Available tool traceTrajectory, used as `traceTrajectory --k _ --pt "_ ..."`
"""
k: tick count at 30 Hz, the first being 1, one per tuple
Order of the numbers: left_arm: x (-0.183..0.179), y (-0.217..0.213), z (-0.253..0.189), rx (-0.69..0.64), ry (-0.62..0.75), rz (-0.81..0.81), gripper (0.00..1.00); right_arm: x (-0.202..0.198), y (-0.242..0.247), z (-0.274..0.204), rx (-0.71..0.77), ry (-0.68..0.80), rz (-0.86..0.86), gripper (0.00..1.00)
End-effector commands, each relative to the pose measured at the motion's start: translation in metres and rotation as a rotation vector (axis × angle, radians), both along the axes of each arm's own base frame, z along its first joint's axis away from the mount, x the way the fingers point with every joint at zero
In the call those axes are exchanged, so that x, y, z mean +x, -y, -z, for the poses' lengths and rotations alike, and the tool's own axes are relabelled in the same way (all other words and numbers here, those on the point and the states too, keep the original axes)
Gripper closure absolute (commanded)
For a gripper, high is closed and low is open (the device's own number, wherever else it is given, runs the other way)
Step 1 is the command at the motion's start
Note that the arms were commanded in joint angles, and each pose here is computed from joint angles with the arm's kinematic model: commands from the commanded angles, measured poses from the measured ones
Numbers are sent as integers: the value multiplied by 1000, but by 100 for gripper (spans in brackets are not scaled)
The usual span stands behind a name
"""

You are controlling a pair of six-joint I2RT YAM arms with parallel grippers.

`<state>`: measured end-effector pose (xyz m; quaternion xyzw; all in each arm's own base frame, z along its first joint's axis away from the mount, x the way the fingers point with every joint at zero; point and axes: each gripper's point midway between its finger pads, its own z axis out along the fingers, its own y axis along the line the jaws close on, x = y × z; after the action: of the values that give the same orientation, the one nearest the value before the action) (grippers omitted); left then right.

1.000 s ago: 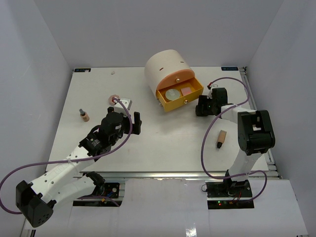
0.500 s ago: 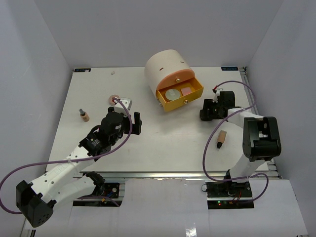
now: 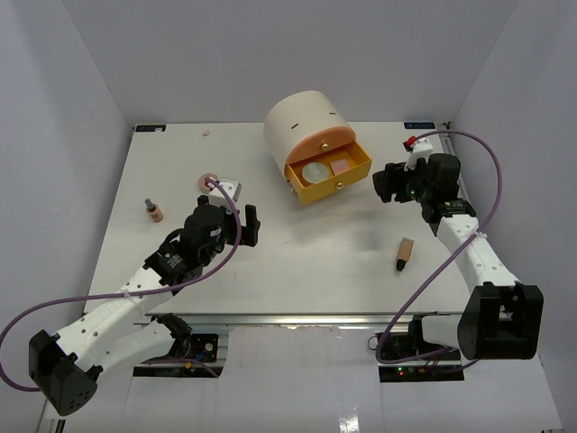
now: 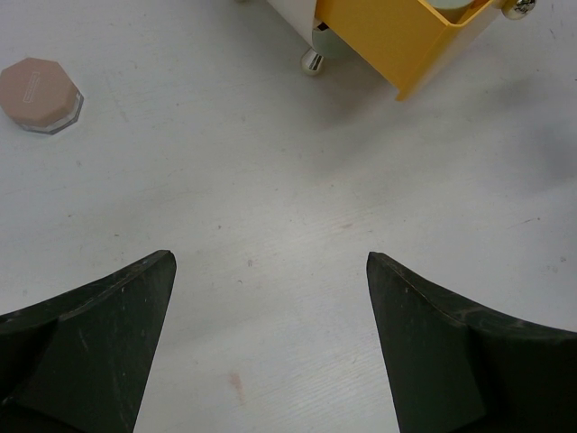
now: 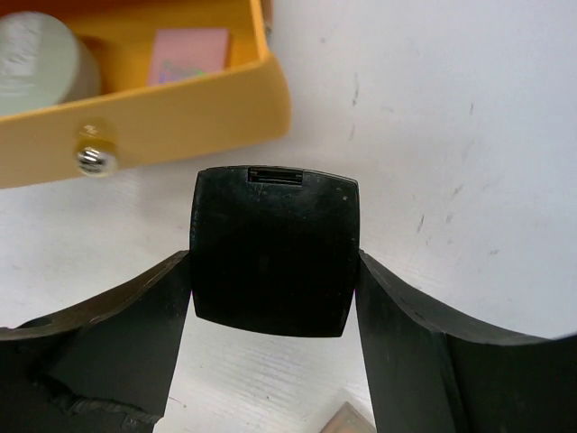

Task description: Organize the makeup

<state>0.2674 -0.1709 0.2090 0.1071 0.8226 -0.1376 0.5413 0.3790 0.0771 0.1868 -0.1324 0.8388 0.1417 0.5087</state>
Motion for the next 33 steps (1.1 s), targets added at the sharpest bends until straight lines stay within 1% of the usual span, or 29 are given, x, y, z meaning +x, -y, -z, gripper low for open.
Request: traceTrajectory --k 1,6,13,16,20,21,24,29,33 --pt "0 1 -10 -36 26 3 2 7 -30 -65 15 164 -156 73" --pt "1 -1 -8 -31 25 -5 2 21 -69 -101 33 235 -264 72" --pt "2 -2 -6 -24 24 -12 2 55 -101 -97 42 213 -326 65" --pt "2 -2 -6 -22 23 -14 2 64 -108 -91 48 196 -342 58" --pt "2 -2 -6 -23 23 -13 2 71 -111 -79 22 187 -358 46" --pt "2 -1 -5 -22 22 -12 2 73 -111 -75 11 185 -362 40" --pt "2 -1 -5 -21 20 -12 2 73 -111 -69 -4 174 -371 10" --pt "3 0 -3 -18 14 -9 2 74 -108 -71 -10 178 -352 10" --pt "4 -1 -1 -16 10 -18 2 63 -106 -91 -5 219 -352 10"
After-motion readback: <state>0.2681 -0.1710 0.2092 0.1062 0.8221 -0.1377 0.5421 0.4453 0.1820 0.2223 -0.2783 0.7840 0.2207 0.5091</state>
